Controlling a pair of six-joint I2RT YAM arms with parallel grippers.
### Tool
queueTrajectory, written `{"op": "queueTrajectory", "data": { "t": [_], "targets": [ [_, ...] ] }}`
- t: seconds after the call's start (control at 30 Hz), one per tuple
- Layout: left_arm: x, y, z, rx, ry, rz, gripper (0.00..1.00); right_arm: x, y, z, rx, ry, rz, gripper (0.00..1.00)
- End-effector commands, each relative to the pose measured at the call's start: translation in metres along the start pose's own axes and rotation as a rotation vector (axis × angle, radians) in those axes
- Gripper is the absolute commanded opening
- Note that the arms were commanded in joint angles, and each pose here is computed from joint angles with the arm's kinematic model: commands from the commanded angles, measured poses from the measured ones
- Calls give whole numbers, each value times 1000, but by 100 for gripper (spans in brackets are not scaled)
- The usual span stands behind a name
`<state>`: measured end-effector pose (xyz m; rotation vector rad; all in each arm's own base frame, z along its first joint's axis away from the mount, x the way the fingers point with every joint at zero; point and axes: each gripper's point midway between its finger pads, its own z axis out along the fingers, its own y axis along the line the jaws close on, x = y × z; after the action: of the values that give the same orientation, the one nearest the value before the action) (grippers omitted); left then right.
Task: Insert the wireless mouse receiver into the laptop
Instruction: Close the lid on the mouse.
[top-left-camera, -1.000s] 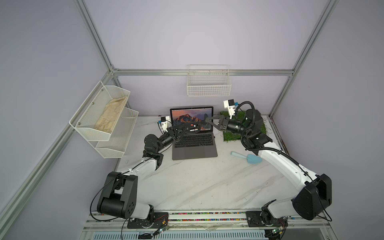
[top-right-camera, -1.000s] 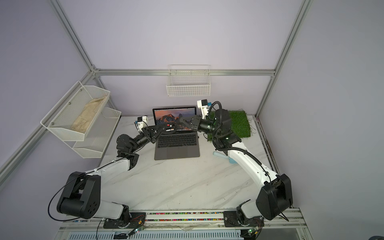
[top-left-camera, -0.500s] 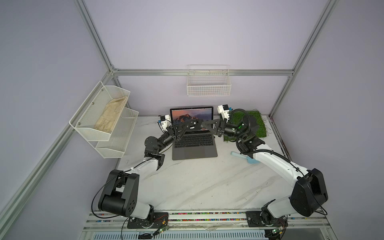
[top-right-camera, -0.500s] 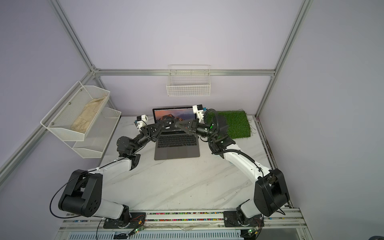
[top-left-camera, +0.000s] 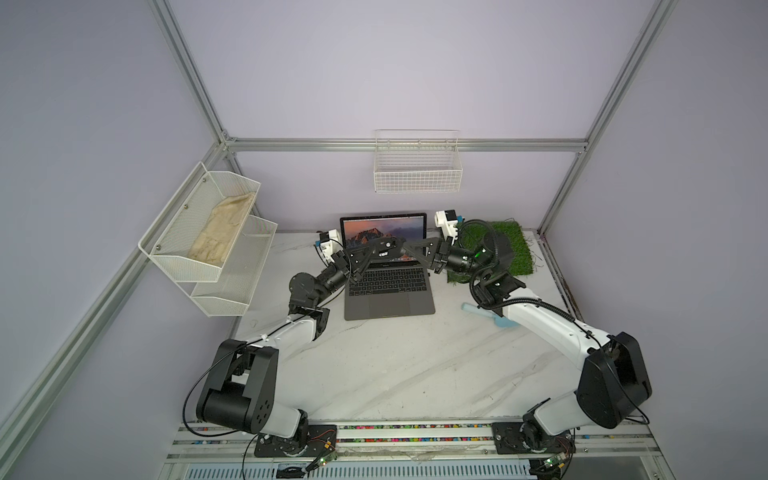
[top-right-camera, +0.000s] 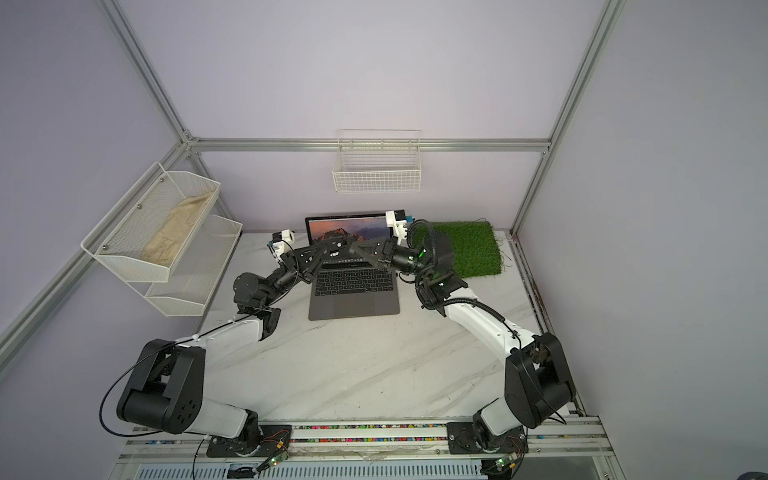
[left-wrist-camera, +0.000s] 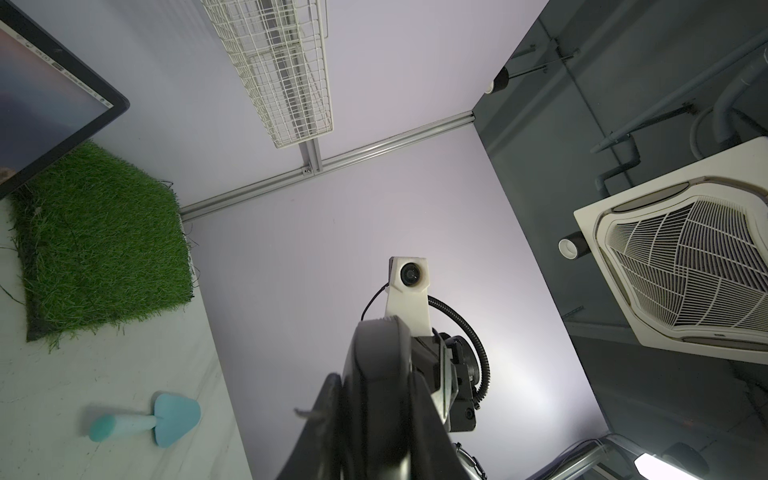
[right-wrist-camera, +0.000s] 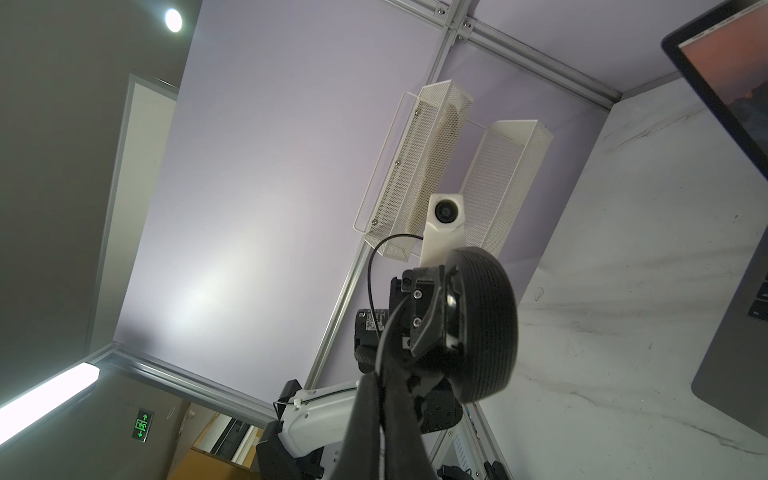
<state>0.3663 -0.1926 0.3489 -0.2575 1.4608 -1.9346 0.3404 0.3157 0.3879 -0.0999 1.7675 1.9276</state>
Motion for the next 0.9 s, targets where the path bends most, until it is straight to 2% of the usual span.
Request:
{"op": "queueTrajectory", "data": {
  "t": [0.0, 0.4, 0.87],
  "targets": [
    [5, -21, -1, 73, 9, 53, 0, -4, -7, 5, 9, -3, 25, 0],
    [1, -6, -4, 45, -18, 20, 0, -8, 32, 3, -73, 18, -16, 0],
    [1, -8, -3, 50, -16, 24, 0, -3, -2, 9, -24, 43, 21, 0]
  ]
}}
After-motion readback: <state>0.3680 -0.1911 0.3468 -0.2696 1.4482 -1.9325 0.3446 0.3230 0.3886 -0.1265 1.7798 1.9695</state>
